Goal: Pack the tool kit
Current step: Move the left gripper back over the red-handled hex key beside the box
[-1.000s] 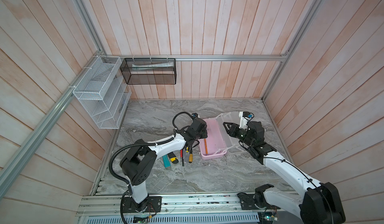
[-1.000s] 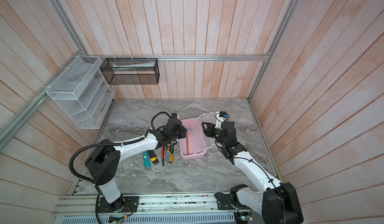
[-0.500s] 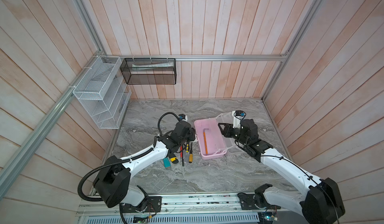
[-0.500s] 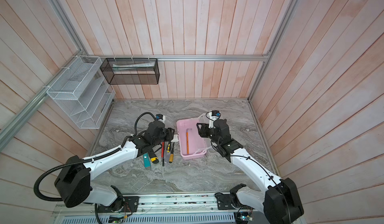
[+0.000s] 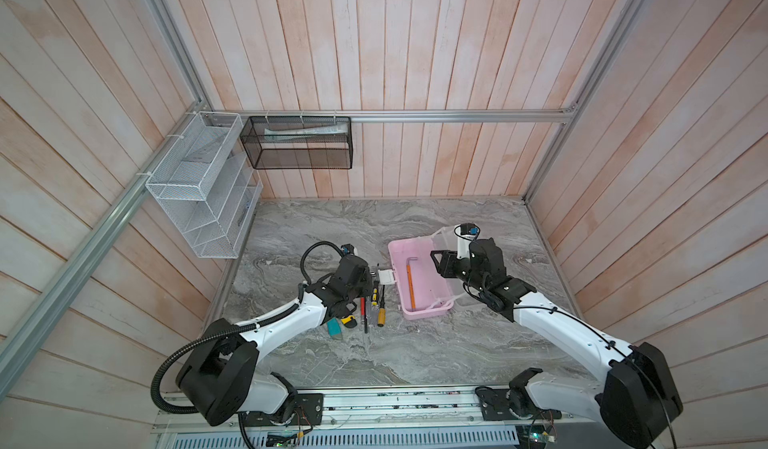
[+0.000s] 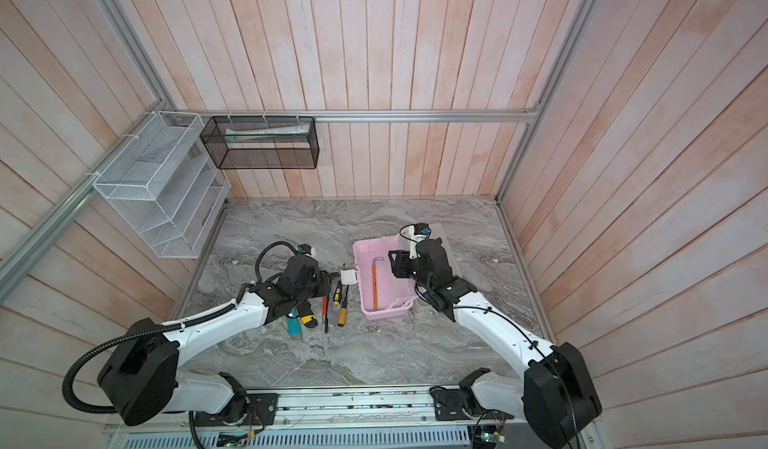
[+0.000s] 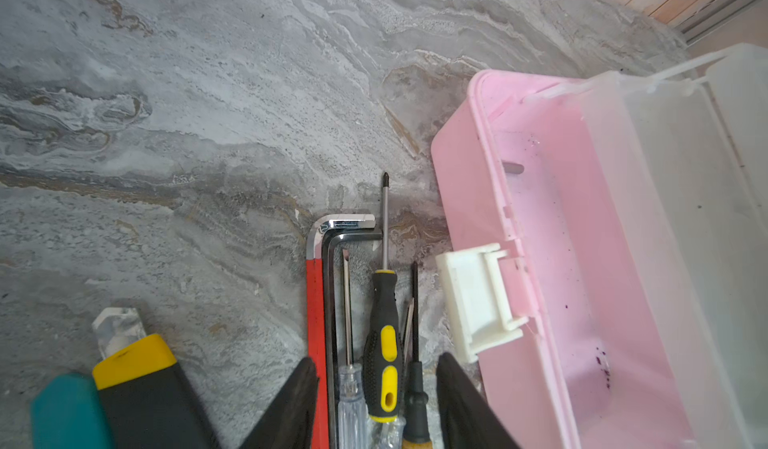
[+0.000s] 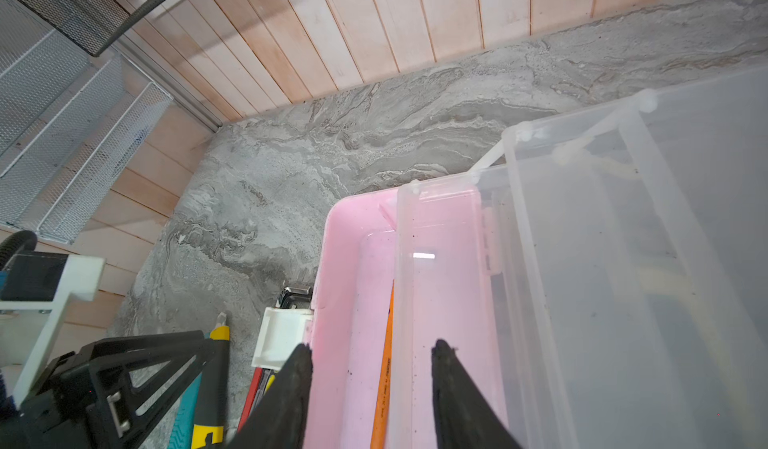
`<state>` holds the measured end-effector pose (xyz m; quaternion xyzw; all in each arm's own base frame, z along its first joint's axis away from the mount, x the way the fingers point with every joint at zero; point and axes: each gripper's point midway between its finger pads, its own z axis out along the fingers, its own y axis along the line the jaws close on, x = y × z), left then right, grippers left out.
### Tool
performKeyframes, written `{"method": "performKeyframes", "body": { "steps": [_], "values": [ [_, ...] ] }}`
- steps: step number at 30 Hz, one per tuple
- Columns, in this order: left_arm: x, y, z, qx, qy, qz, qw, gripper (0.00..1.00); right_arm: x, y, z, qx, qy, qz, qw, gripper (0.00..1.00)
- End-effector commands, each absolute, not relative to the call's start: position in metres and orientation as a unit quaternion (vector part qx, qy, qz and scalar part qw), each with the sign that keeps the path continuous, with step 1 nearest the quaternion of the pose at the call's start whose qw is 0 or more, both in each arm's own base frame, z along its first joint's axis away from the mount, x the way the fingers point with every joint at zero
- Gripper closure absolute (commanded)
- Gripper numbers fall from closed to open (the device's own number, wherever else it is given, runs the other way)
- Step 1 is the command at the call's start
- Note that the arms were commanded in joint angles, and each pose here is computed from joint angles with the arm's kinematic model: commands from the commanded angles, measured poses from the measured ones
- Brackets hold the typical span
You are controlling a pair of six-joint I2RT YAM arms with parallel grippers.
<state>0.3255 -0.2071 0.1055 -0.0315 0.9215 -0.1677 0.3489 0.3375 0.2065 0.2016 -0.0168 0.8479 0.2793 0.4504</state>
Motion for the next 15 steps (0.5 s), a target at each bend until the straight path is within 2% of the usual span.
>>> {"method": "performKeyframes", "body": {
  "steps": [1, 15],
  "values": [
    [0.326, -0.205, 0.088, -0.037, 0.927, -0.164, 0.335, 0.55, 0.337, 0.207, 0.202, -0.013, 0.844, 0.280, 0.456, 0.54],
    [0.323, -0.192, 0.047, -0.057, 0.943, -0.128, 0.300, 0.73, 0.335, 0.204, 0.193, -0.008, 0.848, 0.274, 0.454, 0.57]
  ]
}}
